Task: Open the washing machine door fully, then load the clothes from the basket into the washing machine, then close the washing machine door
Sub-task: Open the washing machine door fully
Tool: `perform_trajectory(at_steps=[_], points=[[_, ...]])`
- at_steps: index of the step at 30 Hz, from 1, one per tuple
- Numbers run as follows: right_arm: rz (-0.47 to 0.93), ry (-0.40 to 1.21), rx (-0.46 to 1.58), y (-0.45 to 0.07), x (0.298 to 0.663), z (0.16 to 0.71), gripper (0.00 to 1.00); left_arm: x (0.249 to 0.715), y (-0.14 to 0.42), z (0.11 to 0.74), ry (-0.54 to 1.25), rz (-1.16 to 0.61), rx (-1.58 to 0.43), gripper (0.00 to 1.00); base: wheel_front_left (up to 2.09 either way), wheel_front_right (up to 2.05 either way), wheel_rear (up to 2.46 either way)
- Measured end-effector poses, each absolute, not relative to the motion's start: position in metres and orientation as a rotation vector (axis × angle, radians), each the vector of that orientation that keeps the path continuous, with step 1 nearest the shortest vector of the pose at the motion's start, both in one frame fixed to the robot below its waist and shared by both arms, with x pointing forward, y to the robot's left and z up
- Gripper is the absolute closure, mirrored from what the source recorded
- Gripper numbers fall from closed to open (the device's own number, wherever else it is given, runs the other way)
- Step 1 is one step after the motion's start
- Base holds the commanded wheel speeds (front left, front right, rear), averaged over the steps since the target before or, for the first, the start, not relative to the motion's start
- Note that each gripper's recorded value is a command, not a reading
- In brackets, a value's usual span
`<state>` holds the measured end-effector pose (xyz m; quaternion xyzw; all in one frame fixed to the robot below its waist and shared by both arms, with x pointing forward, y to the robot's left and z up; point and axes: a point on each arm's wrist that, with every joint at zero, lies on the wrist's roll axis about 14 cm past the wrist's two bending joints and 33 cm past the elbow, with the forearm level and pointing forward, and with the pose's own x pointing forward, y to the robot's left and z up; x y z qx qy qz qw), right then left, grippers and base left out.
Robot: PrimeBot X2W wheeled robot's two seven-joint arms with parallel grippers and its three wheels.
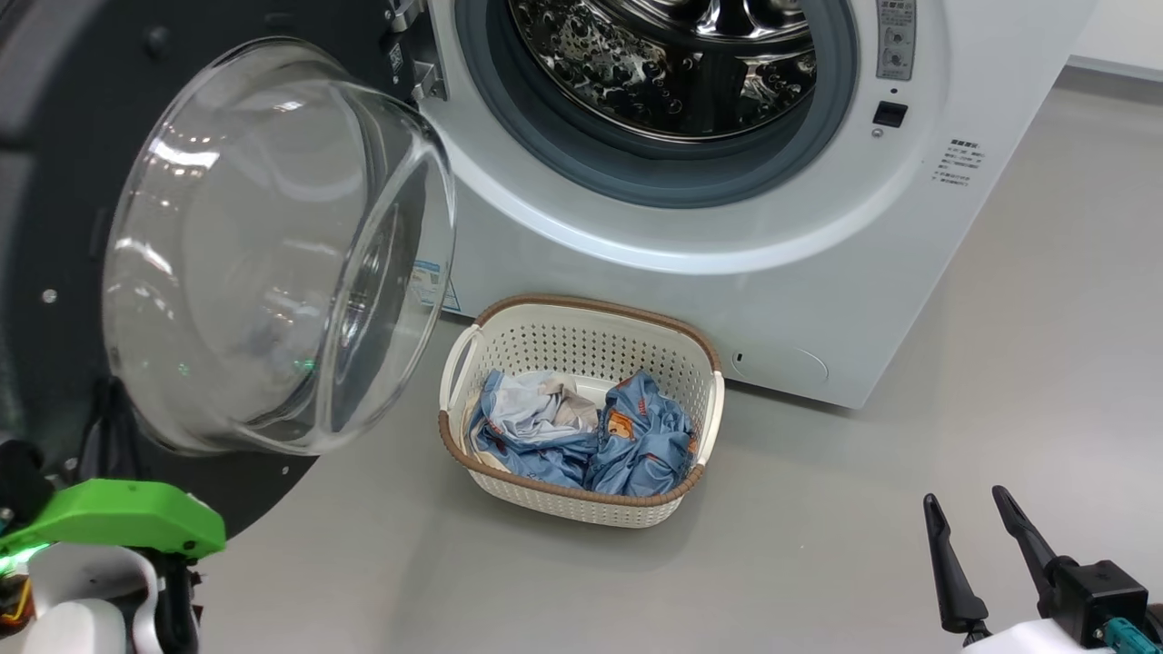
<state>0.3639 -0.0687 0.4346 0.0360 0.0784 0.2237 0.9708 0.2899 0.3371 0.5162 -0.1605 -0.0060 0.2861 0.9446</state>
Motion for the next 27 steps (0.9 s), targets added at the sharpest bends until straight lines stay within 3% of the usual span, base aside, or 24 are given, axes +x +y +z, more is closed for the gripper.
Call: perform_trajectory(at_steps=[27], points=[[0.334, 0.139, 0.063, -0.108, 0.347, 0.441, 0.00, 0.285, 0.427, 0.486, 0.051, 0.792, -0.198, 1.00, 0.00, 0.00, 0.00]])
